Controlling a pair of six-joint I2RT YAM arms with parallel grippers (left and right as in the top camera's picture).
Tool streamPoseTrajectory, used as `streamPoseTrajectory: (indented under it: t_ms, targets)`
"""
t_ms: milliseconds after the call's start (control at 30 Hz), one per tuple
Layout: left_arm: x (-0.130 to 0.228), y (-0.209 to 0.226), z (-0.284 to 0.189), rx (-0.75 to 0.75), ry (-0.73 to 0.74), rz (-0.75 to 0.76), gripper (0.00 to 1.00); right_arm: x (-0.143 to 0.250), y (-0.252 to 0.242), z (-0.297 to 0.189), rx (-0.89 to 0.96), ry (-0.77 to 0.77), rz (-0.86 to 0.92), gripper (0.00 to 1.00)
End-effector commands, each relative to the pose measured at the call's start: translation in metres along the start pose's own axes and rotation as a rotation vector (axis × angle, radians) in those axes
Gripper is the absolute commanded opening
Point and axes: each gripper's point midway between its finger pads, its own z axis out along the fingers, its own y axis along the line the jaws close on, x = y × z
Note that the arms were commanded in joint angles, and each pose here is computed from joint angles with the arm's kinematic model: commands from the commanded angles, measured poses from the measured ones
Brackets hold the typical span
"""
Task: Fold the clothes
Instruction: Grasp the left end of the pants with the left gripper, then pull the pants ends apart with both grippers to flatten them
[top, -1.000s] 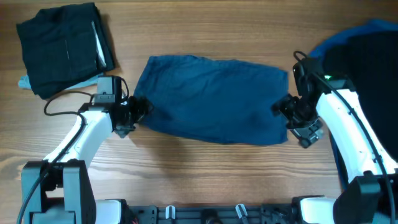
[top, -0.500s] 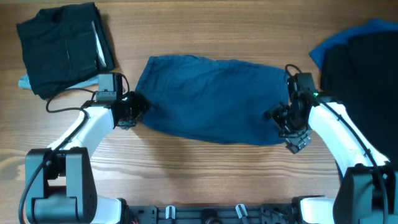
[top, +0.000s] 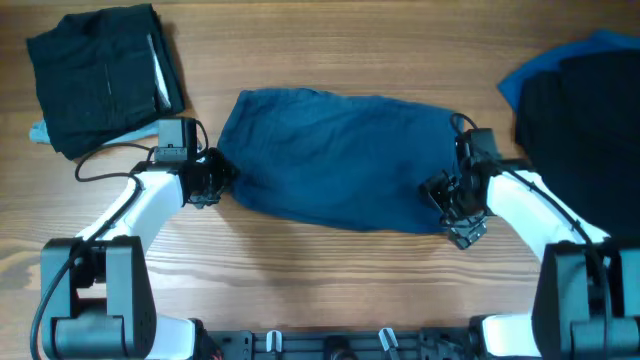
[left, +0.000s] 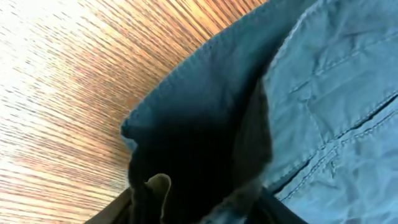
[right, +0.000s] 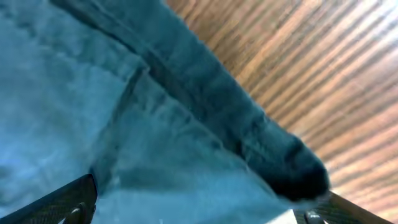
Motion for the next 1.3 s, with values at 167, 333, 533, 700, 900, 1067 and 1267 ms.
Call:
streamPoseTrajectory:
  t_ms: [167, 333, 533, 700, 900, 1067, 1267]
  targets:
    - [0.019, 0.009, 0.0, -0.032, 0.095, -0.15, 0.31, -0.017, 0.02, 0.013, -0.067, -0.051, -0.031, 0.89]
    - [0.035, 0.007, -0.002, -0.018, 0.177, -0.212, 0.29, -0.025, 0.029, 0.011, -0.101, -0.092, -0.037, 0.75]
    - [0.051, 0.005, 0.0, -0.042, 0.216, -0.262, 0.18, -0.054, 0.039, 0.004, -0.179, -0.161, 0.01, 0.38]
    - [0.07, -0.017, 0.009, -0.052, 0.184, -0.208, 0.18, -0.09, 0.024, -0.004, -0.194, -0.219, 0.041, 0.22]
    - [0.07, -0.021, 0.009, -0.048, 0.163, -0.162, 0.27, -0.09, 0.034, -0.022, -0.186, -0.199, -0.08, 0.17]
    - [0.067, -0.044, -0.03, 0.061, 0.103, 0.021, 0.67, -0.107, 0.031, -0.076, -0.048, -0.259, -0.129, 0.54]
    - [0.045, -0.077, -0.083, 0.22, -0.083, 0.337, 0.96, -0.108, 0.037, -0.095, -0.044, -0.259, -0.162, 0.99]
